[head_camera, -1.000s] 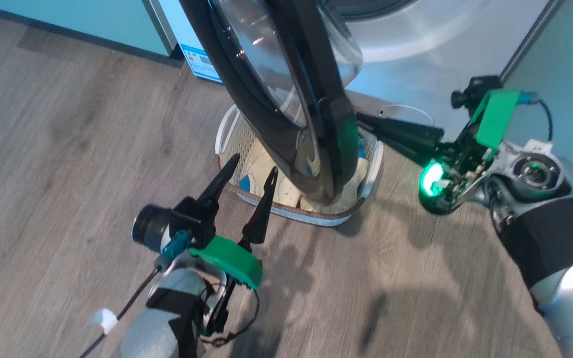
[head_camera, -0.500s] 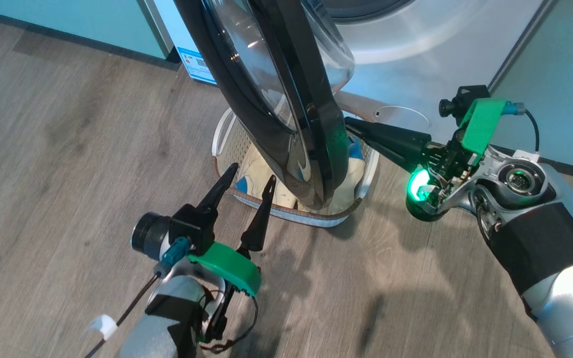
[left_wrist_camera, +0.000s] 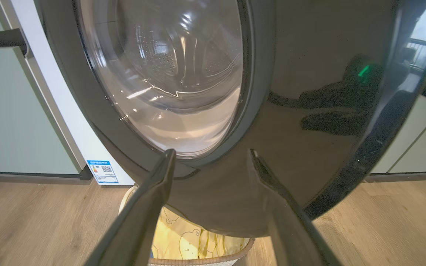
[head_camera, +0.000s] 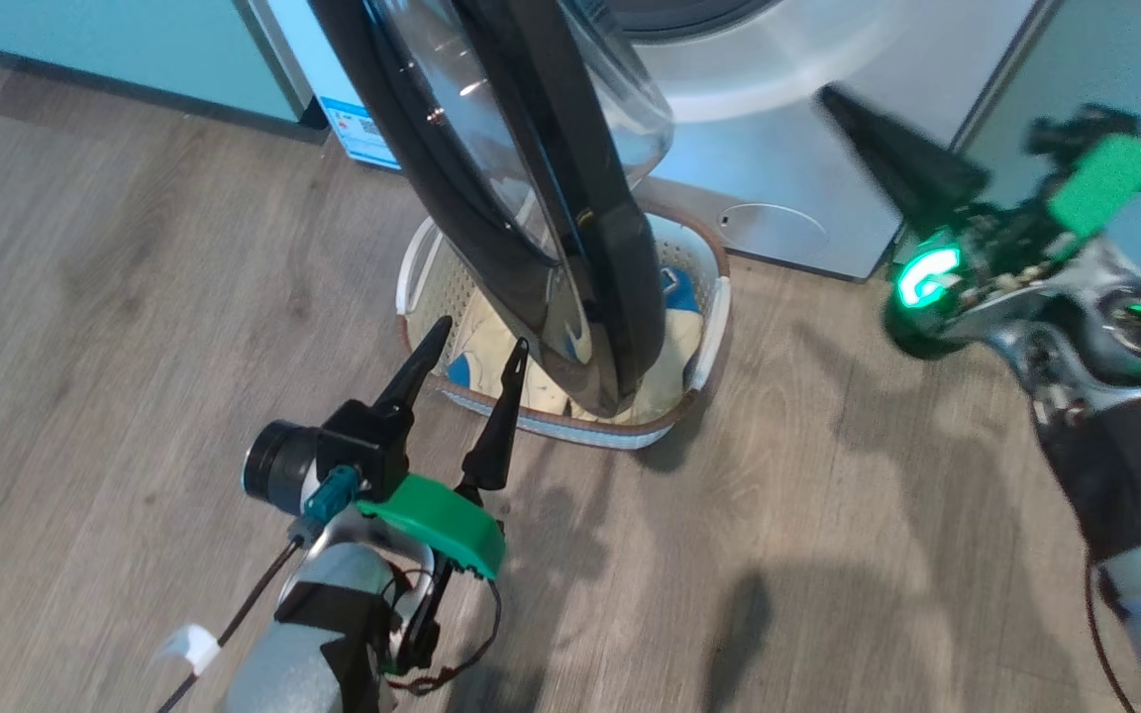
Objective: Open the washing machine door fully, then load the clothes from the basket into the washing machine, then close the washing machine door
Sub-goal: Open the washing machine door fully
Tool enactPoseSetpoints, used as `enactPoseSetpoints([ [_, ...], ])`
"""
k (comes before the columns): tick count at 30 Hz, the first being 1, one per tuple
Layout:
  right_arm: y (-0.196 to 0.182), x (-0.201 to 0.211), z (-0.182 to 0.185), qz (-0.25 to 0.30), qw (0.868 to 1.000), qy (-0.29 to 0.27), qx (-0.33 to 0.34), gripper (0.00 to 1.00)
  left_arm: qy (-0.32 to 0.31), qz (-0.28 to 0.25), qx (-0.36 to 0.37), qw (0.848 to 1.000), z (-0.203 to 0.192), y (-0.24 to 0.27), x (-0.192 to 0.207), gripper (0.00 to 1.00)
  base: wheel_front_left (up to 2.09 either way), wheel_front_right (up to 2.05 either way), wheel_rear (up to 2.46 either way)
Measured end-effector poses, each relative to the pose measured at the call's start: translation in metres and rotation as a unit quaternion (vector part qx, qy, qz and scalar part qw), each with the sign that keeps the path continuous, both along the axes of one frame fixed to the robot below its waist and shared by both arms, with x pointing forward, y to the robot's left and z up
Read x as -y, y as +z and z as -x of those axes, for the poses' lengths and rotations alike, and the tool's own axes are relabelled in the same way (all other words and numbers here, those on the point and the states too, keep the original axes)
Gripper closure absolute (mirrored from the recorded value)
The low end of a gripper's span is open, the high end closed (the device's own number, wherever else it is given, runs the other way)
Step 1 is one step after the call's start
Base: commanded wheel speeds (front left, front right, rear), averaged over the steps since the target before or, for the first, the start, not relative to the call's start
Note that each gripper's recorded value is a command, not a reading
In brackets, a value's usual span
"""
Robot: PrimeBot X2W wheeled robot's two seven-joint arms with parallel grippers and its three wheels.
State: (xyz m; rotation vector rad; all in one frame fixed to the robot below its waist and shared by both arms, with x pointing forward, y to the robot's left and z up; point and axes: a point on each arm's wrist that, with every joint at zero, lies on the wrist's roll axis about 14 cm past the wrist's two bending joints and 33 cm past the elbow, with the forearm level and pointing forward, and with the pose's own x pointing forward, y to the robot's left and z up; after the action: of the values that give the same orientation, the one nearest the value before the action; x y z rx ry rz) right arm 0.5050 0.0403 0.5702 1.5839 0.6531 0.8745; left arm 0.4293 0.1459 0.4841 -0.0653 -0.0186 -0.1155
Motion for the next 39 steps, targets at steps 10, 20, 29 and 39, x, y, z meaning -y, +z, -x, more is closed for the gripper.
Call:
enactPoseSetpoints([
  [10, 0.009, 0.102, -0.024, 0.056, 0.971, -0.227, 0.053, 0.0, -0.008, -0.005, 0.01, 1.0, -0.005, 0.006, 0.004, 0.0, 0.0, 0.0, 0.0],
  [20, 0.004, 0.182, 0.005, 0.243, 0.87, -0.395, 0.169, 0.0, -0.006, -0.006, 0.015, 1.0, 0.003, 0.011, 0.001, 0.0, 0.0, 0.0, 0.0],
  [29, -0.029, 0.225, 0.057, 0.462, 0.73, -0.424, 0.271, 0.0, -0.007, -0.011, 0.014, 1.0, 0.016, 0.012, -0.002, 0.0, 0.0, 0.0, 0.0],
  [39, -0.062, 0.221, 0.124, 0.563, 0.659, -0.415, 0.278, 0.0, -0.01, -0.011, 0.009, 1.0, 0.025, 0.008, 0.001, 0.0, 0.0, 0.0, 0.0],
])
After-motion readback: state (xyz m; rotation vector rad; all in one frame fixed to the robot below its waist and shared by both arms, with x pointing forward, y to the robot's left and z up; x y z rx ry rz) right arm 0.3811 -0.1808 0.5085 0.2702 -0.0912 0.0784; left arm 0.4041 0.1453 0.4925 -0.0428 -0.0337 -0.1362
